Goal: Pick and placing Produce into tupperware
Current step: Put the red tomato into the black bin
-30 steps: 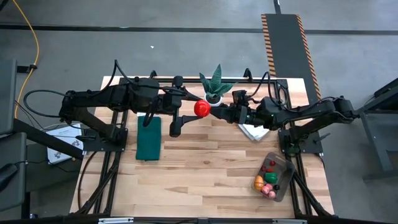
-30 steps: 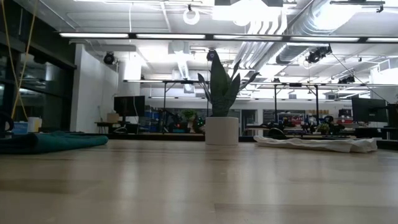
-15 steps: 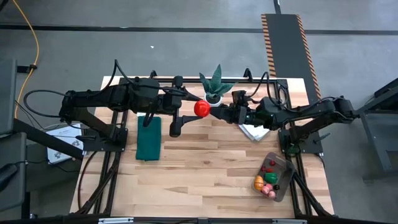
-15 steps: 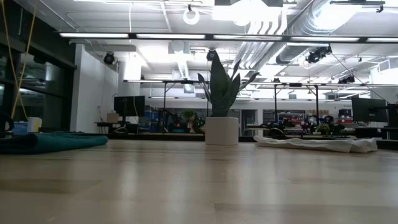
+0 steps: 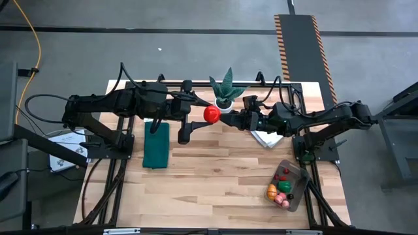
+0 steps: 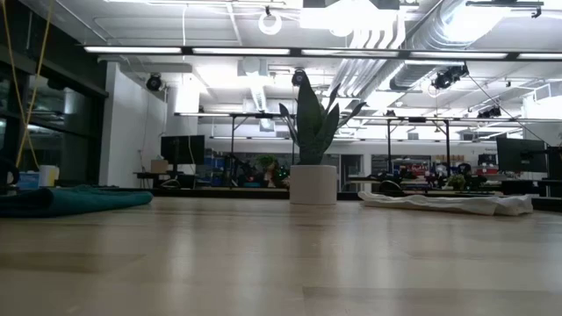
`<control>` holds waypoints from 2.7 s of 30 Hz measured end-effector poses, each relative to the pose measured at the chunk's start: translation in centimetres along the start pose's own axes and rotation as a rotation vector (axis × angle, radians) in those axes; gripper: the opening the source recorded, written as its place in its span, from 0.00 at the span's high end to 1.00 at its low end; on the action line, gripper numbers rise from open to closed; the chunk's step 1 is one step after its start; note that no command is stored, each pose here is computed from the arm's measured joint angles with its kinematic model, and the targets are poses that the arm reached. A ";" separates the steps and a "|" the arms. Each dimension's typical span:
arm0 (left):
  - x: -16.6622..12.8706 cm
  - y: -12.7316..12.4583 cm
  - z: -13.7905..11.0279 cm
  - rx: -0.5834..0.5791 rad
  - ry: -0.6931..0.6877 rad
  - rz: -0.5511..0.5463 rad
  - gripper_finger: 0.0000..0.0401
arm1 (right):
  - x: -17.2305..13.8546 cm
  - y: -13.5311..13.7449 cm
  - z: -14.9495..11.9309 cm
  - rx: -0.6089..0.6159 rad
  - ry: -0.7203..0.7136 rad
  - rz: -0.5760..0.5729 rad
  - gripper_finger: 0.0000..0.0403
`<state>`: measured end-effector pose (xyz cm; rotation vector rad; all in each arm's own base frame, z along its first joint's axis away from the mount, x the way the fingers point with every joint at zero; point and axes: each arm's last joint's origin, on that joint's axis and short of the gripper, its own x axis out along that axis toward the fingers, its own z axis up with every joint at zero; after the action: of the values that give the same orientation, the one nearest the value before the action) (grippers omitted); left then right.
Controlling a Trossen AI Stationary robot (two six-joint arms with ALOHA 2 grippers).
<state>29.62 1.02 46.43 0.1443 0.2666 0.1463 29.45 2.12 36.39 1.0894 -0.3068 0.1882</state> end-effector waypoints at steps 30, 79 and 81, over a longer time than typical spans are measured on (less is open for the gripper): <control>0.0 0.0 0.1 0.020 -0.006 0.001 0.35 | 0.0 0.3 0.2 -0.039 -0.001 0.045 0.25; 1.8 -0.4 -0.8 0.028 0.042 -0.016 0.35 | 0.0 0.4 0.4 0.032 -0.075 0.030 0.05; 2.2 -0.5 -0.7 0.029 0.030 -0.014 0.35 | 0.0 0.5 0.4 0.032 -0.074 0.031 0.05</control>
<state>31.62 1.01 45.09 0.1687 0.2995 0.1306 29.25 2.01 36.93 1.1258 -0.3883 0.1808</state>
